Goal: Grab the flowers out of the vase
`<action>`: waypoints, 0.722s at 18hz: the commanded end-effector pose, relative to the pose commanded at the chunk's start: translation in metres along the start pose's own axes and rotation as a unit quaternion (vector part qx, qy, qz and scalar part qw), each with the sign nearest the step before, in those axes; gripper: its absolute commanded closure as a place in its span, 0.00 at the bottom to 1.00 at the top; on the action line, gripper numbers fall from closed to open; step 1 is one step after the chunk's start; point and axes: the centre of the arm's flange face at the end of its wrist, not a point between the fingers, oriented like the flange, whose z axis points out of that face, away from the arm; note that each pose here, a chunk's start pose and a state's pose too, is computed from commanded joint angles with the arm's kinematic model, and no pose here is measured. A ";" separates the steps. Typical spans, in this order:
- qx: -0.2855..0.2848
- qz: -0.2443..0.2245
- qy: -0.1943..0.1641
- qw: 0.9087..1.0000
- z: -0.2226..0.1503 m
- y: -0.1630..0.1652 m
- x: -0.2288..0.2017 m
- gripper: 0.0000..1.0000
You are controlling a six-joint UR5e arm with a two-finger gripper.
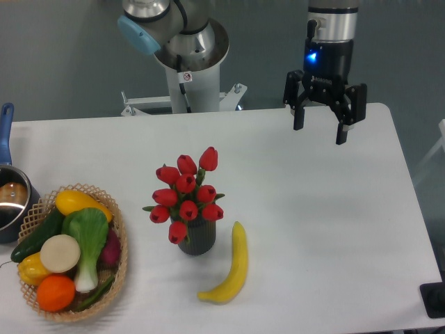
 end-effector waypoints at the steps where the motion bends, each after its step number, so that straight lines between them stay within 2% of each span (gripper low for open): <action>1: 0.000 0.000 -0.001 1.000 0.000 0.000 0.001 0.00; 10: 0.004 -0.007 0.007 1.000 0.008 -0.002 0.008 0.00; 13: 0.032 -0.046 0.021 0.998 0.017 -0.005 0.017 0.00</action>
